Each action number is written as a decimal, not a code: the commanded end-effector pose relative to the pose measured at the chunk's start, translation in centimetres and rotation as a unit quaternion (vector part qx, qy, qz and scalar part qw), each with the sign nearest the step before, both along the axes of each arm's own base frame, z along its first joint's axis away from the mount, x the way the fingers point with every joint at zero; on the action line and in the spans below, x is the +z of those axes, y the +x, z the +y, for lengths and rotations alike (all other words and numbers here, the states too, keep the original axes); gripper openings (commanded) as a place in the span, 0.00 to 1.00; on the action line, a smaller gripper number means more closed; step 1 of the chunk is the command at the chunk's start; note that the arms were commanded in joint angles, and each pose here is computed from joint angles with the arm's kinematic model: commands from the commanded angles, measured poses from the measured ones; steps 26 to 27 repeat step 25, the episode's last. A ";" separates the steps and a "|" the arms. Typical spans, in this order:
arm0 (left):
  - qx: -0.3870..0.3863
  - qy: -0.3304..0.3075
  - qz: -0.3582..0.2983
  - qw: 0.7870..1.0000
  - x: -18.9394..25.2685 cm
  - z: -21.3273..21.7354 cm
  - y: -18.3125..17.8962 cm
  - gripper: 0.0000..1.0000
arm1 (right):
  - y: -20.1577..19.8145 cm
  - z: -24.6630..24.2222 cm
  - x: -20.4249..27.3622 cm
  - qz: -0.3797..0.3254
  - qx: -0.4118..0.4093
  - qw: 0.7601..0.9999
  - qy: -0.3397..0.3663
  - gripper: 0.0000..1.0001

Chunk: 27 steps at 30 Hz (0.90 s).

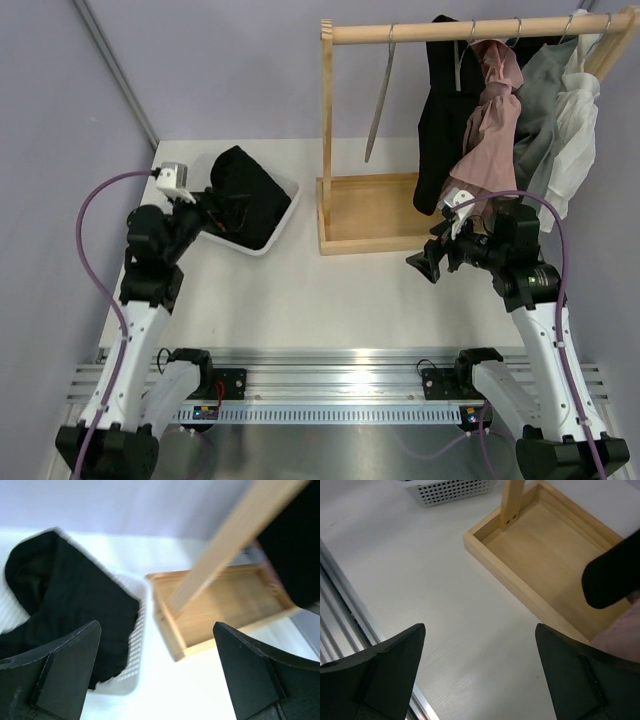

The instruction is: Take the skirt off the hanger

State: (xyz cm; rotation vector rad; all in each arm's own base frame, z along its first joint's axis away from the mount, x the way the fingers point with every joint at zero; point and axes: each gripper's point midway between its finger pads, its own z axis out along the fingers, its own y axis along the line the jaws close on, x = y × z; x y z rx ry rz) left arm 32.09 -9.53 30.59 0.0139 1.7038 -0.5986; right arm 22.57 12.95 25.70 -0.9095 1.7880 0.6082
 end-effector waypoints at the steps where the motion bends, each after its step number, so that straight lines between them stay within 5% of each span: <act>1: -0.122 0.003 -0.092 0.988 2.6 -3.3 -4.8 0.99 | 2.5 -2.2 4.1 -0.051 -0.121 0.991 0.031 1.00; 5: -0.150 0.000 -0.126 0.981 2.7 -3.9 -8.5 0.99 | 4.4 -4.9 5.7 -0.053 -0.237 0.969 0.049 0.99; 9: -0.149 0.010 -0.133 0.980 2.3 -3.6 -10.2 0.99 | 3.8 -4.6 6.9 -0.064 -0.228 0.970 0.057 0.99; 27: -0.132 0.007 -0.092 0.987 0.4 -3.2 -9.7 0.99 | 4.5 -7.7 8.0 -0.078 -0.346 0.930 0.100 0.99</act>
